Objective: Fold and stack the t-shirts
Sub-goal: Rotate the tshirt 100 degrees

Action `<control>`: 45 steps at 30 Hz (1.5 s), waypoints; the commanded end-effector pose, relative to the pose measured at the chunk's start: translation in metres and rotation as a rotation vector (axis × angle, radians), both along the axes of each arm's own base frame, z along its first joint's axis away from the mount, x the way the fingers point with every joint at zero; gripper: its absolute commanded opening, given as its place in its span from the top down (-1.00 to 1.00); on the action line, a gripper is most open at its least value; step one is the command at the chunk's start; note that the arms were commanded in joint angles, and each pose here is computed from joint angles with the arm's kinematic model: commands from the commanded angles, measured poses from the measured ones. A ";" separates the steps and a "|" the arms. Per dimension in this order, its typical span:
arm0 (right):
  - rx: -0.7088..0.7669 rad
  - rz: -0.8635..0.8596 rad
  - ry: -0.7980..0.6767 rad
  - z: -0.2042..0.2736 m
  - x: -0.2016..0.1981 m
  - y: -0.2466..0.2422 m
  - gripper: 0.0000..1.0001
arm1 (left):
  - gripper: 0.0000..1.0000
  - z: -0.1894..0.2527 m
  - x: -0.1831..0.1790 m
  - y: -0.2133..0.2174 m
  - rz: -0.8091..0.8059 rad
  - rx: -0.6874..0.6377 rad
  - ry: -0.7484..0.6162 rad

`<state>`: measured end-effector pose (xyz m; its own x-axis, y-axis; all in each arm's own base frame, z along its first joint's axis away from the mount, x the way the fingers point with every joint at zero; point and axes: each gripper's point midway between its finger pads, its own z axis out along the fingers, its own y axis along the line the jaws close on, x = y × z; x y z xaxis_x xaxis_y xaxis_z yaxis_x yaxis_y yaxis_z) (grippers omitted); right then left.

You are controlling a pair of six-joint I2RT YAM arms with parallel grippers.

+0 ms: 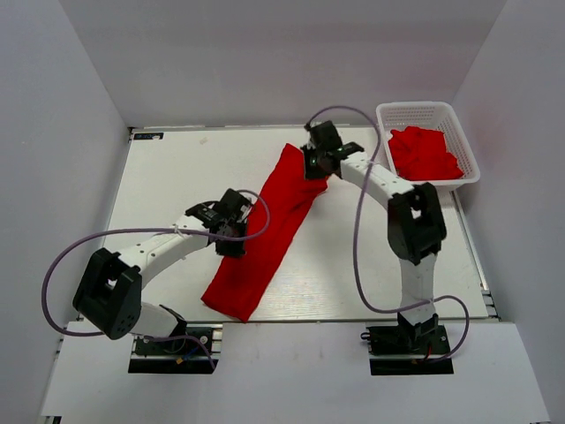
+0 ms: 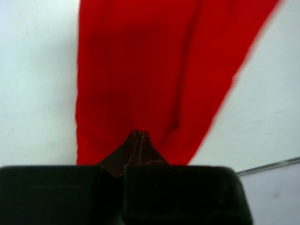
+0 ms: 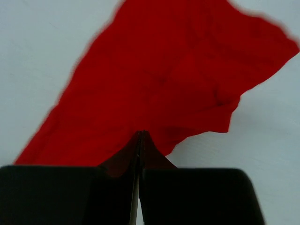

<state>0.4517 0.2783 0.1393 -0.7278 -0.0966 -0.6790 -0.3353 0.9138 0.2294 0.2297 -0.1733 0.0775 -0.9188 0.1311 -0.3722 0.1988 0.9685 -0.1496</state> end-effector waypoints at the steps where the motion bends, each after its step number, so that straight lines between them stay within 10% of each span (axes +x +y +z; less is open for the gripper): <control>1: -0.030 -0.048 0.048 -0.030 -0.002 0.000 1.00 | 1.00 -0.011 -0.013 0.022 0.095 0.062 0.009; 22: -0.154 -0.011 0.171 -0.133 0.038 0.023 1.00 | 1.00 -0.090 -0.080 -0.006 0.011 -0.022 0.266; 45: 0.005 0.138 0.005 -0.076 0.071 0.065 1.00 | 0.80 -0.059 -0.056 -0.085 -0.157 -0.076 0.126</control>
<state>0.5210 0.3378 0.0326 -0.7556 -0.1893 -0.6271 -0.4060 0.8866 0.2216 0.1614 -0.2600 0.0152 -0.9494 0.2419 -0.2003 0.2962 0.9018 -0.3146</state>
